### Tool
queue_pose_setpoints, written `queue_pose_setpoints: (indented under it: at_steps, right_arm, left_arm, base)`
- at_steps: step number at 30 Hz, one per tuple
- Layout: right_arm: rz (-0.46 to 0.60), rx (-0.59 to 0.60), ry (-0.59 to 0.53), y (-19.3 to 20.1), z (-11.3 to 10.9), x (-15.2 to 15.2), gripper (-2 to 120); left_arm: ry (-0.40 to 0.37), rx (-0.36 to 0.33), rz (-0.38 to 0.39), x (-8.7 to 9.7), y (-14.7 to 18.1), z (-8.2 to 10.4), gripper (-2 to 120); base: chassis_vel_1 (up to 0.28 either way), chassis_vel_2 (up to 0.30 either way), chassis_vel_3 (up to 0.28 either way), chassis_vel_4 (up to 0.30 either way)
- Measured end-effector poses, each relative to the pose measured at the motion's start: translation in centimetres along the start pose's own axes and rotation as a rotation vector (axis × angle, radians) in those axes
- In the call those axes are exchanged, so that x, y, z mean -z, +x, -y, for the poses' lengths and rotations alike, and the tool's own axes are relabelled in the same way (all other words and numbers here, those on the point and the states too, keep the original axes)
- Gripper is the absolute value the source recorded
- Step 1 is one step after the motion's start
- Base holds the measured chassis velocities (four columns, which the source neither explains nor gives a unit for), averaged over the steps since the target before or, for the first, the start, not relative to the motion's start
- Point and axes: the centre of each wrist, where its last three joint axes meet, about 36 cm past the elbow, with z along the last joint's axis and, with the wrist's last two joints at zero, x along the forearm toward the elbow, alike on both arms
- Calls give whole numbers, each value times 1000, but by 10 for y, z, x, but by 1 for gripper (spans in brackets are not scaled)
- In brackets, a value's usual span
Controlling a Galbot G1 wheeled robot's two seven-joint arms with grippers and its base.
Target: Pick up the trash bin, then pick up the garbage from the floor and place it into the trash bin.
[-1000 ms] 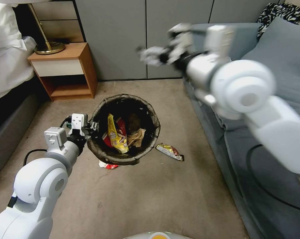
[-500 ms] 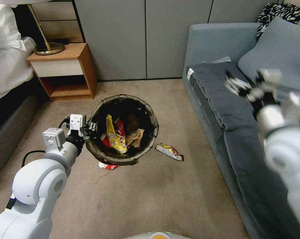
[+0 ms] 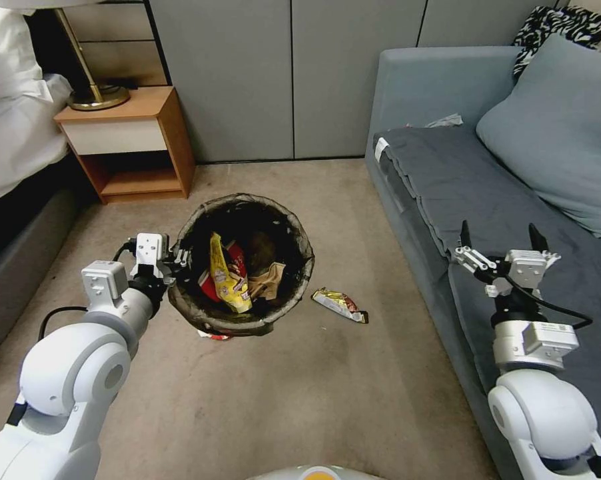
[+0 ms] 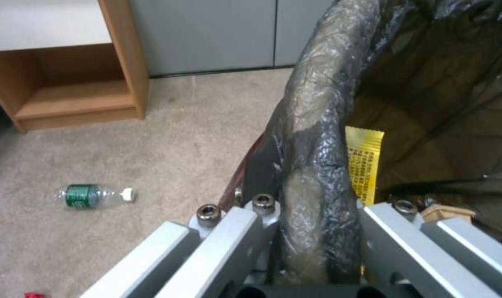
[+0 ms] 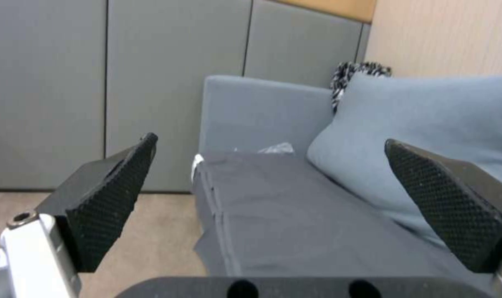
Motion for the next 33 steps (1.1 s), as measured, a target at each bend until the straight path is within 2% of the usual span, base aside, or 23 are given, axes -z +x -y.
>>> queue_pose_setpoints:
  at_steps: [3, 5, 6, 8, 10, 14, 16, 20, 25, 30, 32, 33]
  right_arm:
    - [-13, 11, 7, -10, 1, -1, 100]
    - [-61, 28, 19, -27, 1, 5, 100]
    - [-106, 64, 12, -44, 1, 14, 100]
    - [-125, 84, 11, -53, 2, 19, 100]
    - [-173, 154, 22, -84, 4, 29, 100]
    - [-212, 200, 41, -110, 5, 27, 100]
    - [-282, 257, 64, -137, 4, 13, 100]
    - [-343, 293, 53, -150, -4, 1, 100]
    - [-468, 356, 26, -169, -36, -27, 100]
    - [-533, 377, 33, -181, -51, -47, 100]
    - [-611, 414, 54, -195, -70, -70, 100]
    - [-611, 414, 54, -195, -70, -70, 100]
  left_arm:
    - [0, 2, -1, 0, 0, 0, 1]
    - [-1, 2, -2, -1, 0, 0, 1]
    - [-2, 1, 0, 0, 1, 0, 1]
    - [-3, 1, 3, 1, 2, 1, 1]
    - [-8, -6, 9, 3, 3, 2, 1]
    - [-11, -9, 11, 4, 4, 2, 1]
    - [-14, -6, 12, 4, 5, 2, 1]
    - [-13, -6, 12, 4, 5, 2, 1]
    - [-13, -5, 10, 3, 5, 2, 1]
    - [-14, -5, 7, 2, 4, 2, 1]
    - [-14, -4, 3, 1, 3, 1, 1]
    - [-14, -4, 3, 1, 3, 1, 1]
  base:
    - [0, 0, 0, 0]
    - [0, 0, 0, 0]
    - [0, 0, 0, 0]
    - [0, 0, 0, 0]
    - [0, 0, 0, 0]
    - [0, 0, 0, 0]
    - [0, 0, 0, 0]
    - [0, 0, 0, 0]
    - [0, 0, 0, 0]
    - [0, 0, 0, 0]
    - [0, 0, 0, 0]
    - [0, 0, 0, 0]
